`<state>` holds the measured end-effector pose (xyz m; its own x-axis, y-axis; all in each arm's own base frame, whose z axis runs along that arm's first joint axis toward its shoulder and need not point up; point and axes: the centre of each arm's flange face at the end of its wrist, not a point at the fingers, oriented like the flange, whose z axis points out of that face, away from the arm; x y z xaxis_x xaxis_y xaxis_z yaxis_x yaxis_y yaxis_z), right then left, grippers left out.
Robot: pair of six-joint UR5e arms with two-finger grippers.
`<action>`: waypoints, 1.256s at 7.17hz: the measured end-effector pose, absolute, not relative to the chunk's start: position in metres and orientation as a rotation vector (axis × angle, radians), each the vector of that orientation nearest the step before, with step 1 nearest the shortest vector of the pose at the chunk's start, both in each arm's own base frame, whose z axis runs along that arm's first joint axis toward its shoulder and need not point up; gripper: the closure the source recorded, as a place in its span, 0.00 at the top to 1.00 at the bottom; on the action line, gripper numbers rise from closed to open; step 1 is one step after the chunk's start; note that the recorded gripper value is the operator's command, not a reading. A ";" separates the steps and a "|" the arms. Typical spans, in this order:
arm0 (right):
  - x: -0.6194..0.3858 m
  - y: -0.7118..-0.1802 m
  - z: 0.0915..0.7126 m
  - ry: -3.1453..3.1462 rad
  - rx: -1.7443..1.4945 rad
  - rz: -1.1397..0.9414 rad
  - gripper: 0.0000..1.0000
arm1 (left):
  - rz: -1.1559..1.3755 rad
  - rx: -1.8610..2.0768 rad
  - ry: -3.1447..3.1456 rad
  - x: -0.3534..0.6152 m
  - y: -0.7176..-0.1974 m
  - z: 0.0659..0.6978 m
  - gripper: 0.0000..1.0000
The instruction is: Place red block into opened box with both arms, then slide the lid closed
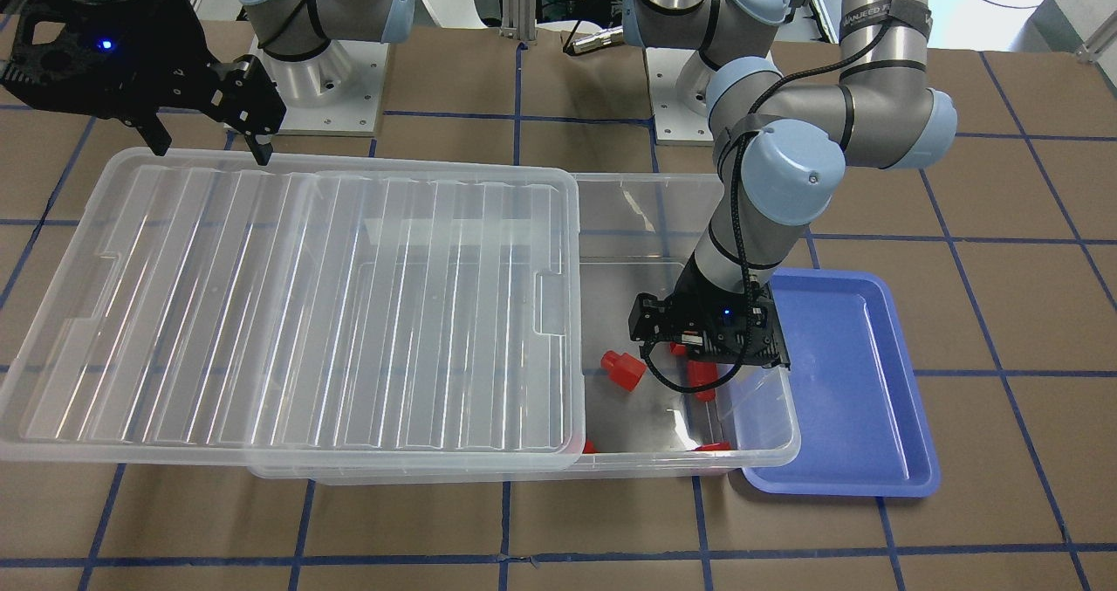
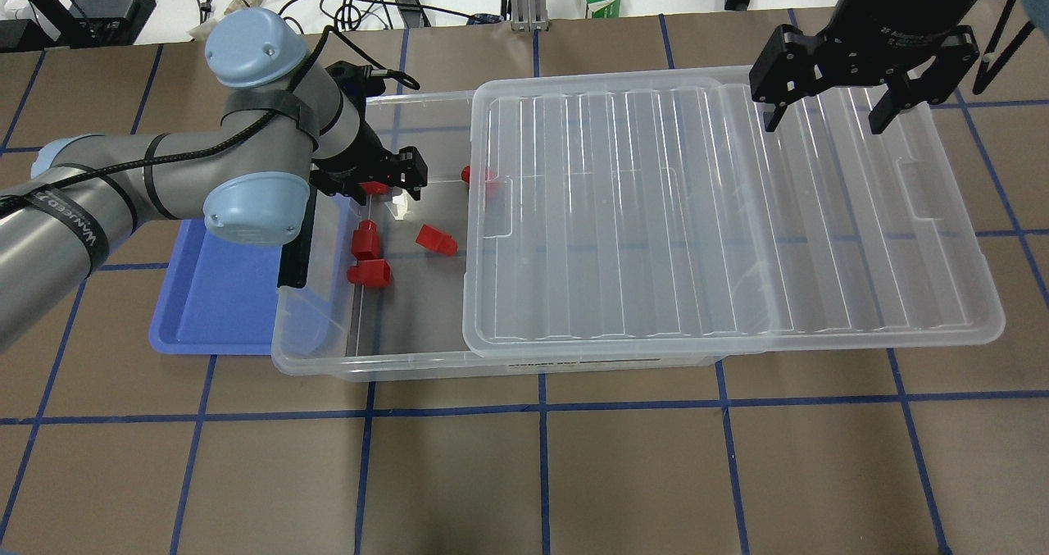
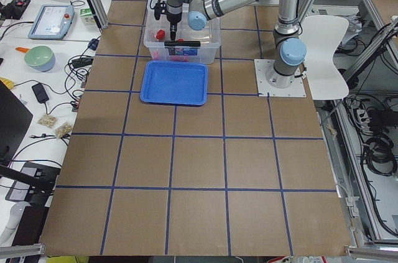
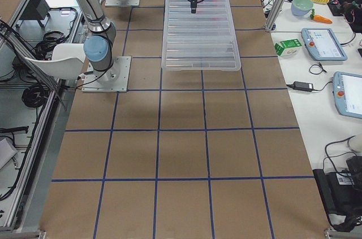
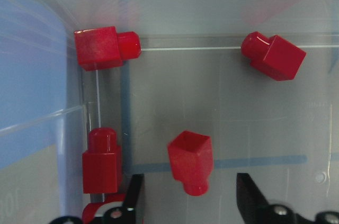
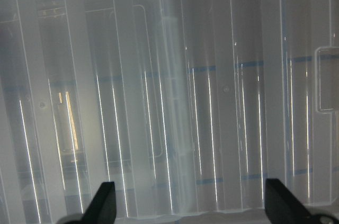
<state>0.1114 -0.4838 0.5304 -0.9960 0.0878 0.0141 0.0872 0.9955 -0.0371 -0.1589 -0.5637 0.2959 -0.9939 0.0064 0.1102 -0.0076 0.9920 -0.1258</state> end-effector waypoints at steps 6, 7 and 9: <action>-0.005 -0.507 0.526 -3.086 0.026 0.042 1.00 | 0.178 0.018 -3.086 -0.147 -0.601 0.464 1.00; -0.050 -0.508 0.523 -3.077 0.062 0.063 1.00 | 0.166 0.001 -3.098 -0.144 -0.593 0.491 1.00; -0.132 -0.511 0.494 -3.075 0.113 0.065 1.00 | 0.070 -0.054 -3.122 -0.116 -0.565 0.522 1.00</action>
